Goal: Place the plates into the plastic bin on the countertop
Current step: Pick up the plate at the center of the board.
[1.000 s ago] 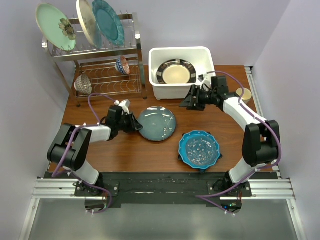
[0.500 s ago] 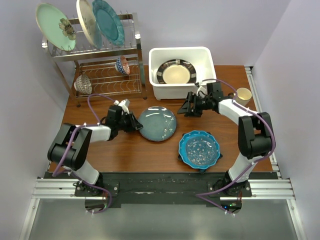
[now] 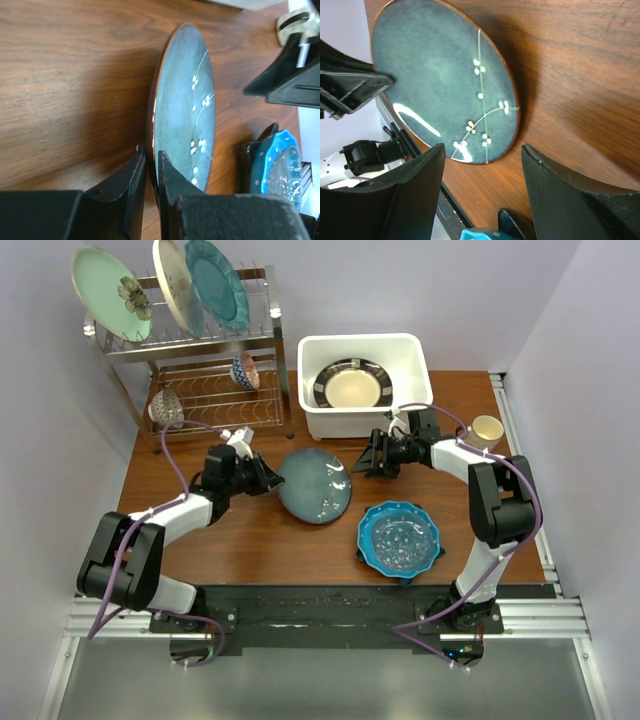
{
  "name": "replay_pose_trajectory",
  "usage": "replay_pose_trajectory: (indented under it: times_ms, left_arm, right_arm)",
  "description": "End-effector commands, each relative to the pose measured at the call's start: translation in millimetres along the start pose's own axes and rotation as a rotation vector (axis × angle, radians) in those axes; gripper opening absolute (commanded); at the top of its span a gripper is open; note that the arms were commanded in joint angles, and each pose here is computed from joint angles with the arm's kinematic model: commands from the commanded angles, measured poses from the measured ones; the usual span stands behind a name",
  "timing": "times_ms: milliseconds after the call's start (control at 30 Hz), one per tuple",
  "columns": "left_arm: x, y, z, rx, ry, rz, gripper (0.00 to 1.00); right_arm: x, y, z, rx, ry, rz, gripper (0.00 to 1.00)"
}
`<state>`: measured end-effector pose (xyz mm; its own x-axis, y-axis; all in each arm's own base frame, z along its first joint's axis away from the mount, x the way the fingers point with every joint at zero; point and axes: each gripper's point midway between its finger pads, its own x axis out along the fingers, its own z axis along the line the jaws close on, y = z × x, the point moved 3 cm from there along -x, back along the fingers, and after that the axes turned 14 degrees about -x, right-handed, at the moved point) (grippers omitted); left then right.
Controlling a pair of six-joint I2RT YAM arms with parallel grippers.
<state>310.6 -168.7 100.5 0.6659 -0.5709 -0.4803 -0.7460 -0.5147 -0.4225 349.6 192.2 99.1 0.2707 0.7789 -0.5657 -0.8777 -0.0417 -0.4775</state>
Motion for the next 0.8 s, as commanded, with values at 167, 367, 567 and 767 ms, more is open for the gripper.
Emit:
replay_pose_trajectory:
  times_ms: [167, 367, 567, 767]
  left_arm:
    - [-23.4, -21.8, -41.2, 0.010, 0.187, -0.073, 0.00]
    - [-34.6, -24.6, -52.6, -0.026, 0.308, -0.066, 0.00]
    - [-46.7, -28.4, -57.2, -0.063, 0.406, -0.066, 0.00]
    - [-61.5, -34.0, -71.1, -0.073, 0.516, -0.071, 0.00]
  right_arm:
    - [5.2, -0.7, 9.0, -0.038, -0.097, -0.019, 0.66]
    - [3.9, -0.9, 13.7, -0.049, -0.120, -0.031, 0.66]
    - [5.2, 1.5, 15.9, -0.055, -0.129, -0.032, 0.66]
    - [7.5, 3.3, 19.0, -0.058, -0.139, -0.029, 0.66]
